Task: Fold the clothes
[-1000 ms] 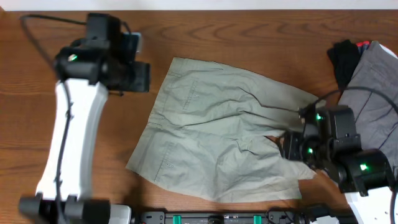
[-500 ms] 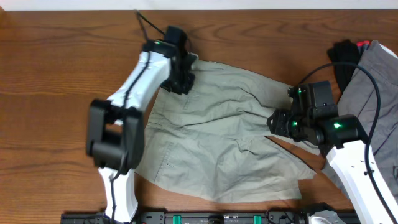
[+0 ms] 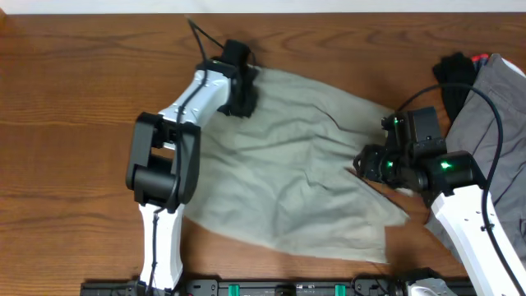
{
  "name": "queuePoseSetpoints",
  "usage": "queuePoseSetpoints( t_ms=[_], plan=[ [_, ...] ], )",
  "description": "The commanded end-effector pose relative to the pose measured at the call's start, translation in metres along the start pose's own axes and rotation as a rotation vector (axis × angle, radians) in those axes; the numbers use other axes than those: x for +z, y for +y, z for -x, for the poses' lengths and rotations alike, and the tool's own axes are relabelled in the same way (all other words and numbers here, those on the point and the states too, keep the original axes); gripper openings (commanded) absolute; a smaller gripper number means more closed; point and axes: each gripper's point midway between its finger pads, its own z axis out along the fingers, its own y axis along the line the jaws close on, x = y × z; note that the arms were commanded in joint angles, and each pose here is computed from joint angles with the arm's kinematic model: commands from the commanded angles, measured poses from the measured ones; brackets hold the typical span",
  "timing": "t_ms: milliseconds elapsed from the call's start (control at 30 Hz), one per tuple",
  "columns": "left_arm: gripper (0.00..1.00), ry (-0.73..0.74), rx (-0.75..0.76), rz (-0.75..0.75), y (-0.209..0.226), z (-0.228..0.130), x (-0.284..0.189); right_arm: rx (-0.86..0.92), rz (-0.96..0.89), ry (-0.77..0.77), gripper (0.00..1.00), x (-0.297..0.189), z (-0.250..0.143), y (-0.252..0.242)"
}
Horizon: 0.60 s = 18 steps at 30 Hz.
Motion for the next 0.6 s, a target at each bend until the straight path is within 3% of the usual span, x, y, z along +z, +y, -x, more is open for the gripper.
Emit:
queuePoseSetpoints(
  t_ms=[0,100,233,567],
  plan=[
    [0.06,0.07,-0.335,0.255,0.108,-0.036,0.032,-0.005,-0.031,0.042,0.55,0.01,-0.006,-0.008],
    [0.06,0.04,-0.463,0.21,0.14,-0.038,0.029,-0.059,-0.045,0.095,0.56,0.026,-0.013,-0.011],
    [0.06,0.047,-0.527,0.209,0.167,-0.048,0.025,-0.1,-0.054,0.169,0.57,0.06,-0.025,-0.016],
    [0.1,0.081,-0.506,0.207,0.171,-0.053,0.011,-0.105,-0.035,0.206,0.58,0.101,-0.021,-0.013]
  ],
)
